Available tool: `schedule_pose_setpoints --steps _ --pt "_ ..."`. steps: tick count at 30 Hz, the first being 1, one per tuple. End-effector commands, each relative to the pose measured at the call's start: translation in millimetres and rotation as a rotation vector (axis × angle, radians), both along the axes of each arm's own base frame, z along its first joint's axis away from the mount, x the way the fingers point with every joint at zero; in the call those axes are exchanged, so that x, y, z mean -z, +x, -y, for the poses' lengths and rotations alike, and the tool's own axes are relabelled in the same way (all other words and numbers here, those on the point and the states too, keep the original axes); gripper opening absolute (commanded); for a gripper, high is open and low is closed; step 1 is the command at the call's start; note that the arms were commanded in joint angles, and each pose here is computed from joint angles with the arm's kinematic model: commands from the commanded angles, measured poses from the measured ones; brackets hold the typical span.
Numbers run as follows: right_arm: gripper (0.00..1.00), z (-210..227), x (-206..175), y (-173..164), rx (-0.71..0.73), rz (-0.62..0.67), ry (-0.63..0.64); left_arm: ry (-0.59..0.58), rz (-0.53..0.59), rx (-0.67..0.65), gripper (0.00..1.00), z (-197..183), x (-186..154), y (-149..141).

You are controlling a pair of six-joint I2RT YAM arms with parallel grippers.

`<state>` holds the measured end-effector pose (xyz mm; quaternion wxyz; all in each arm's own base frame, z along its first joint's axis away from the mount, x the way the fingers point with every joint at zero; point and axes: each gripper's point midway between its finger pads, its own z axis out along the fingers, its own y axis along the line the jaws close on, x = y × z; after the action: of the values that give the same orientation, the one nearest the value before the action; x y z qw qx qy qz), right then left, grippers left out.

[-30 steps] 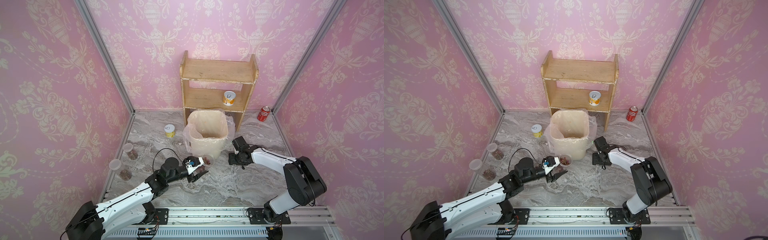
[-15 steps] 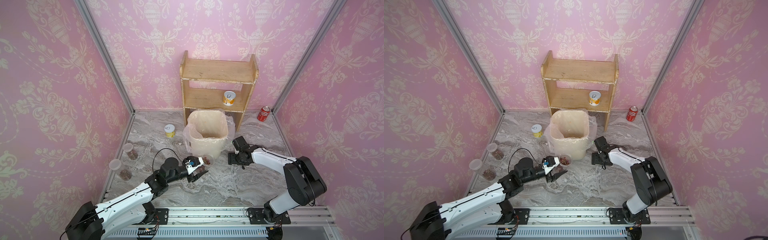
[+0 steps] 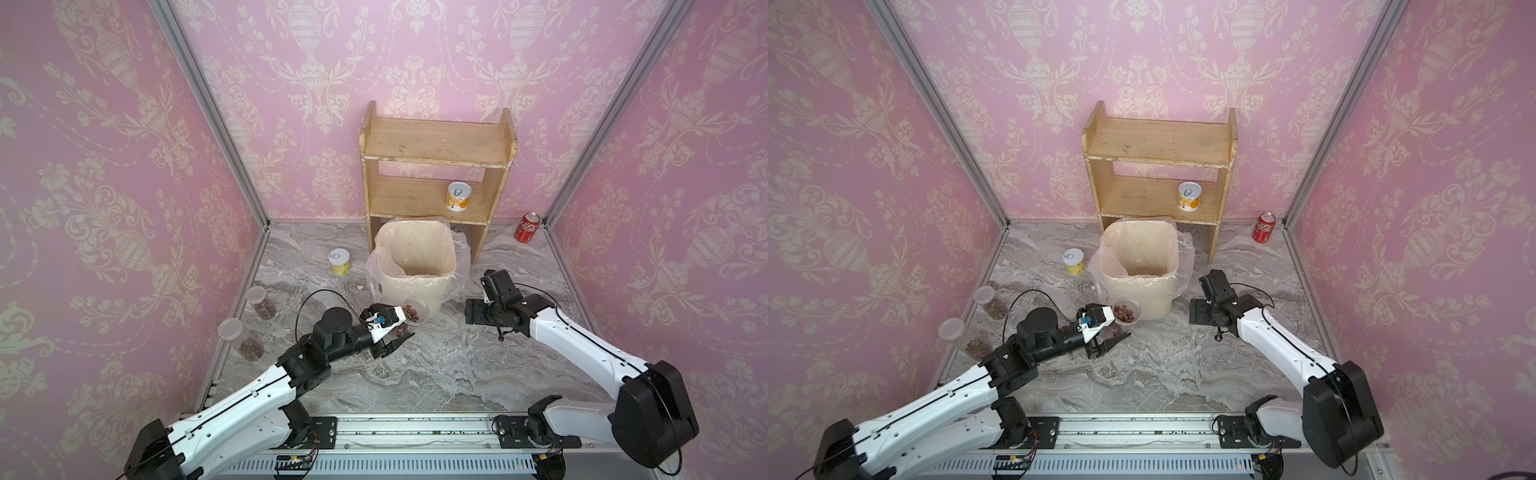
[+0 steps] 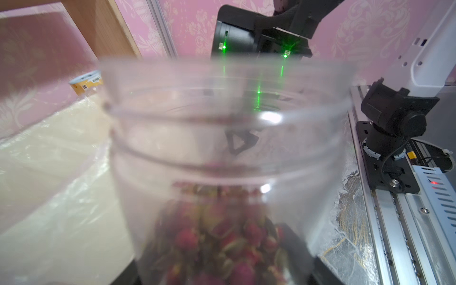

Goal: Empty the moldy dried flower tea in the jars
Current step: Place the lid at the center of the board, then pour the moldy dried flower tea into the trash bin.

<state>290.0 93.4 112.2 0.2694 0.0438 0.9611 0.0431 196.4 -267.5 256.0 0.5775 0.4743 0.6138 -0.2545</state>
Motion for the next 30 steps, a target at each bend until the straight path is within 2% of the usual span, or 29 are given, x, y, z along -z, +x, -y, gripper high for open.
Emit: schedule_pose_setpoints --steps 1,3,4,8,16,20,25,30 --pt "0.93 28.7 1.4 -23.4 0.048 -0.022 -0.101 0.057 0.066 -0.054 0.31 -13.1 -21.9 5.4" --pt "0.95 33.7 -8.8 -27.6 0.058 0.013 -0.103 0.089 0.093 -0.083 0.31 -17.4 -31.0 10.2" --pt "0.96 35.4 -16.3 -28.5 0.063 0.04 -0.098 0.1 0.123 -0.098 0.31 -19.1 -45.8 13.6" --pt "0.99 35.6 -43.9 -31.2 0.045 0.142 -0.063 0.224 0.182 -0.152 0.31 -24.2 -62.6 29.8" --pt "1.0 14.8 -91.3 -30.5 -0.104 0.362 0.042 0.441 0.3 -0.251 0.31 -33.9 -94.5 79.8" --pt "1.0 2.5 -97.1 -25.9 -0.158 0.405 0.082 0.524 0.329 -0.259 0.31 -34.8 -99.8 107.8" --pt "1.0 -14.4 -104.3 -22.0 -0.214 0.446 0.158 0.705 0.402 -0.301 0.32 -40.3 -102.7 143.5" --pt "1.0 -16.4 -105.8 -21.4 -0.218 0.456 0.172 0.852 0.446 -0.32 0.32 -43.9 -103.7 167.7"
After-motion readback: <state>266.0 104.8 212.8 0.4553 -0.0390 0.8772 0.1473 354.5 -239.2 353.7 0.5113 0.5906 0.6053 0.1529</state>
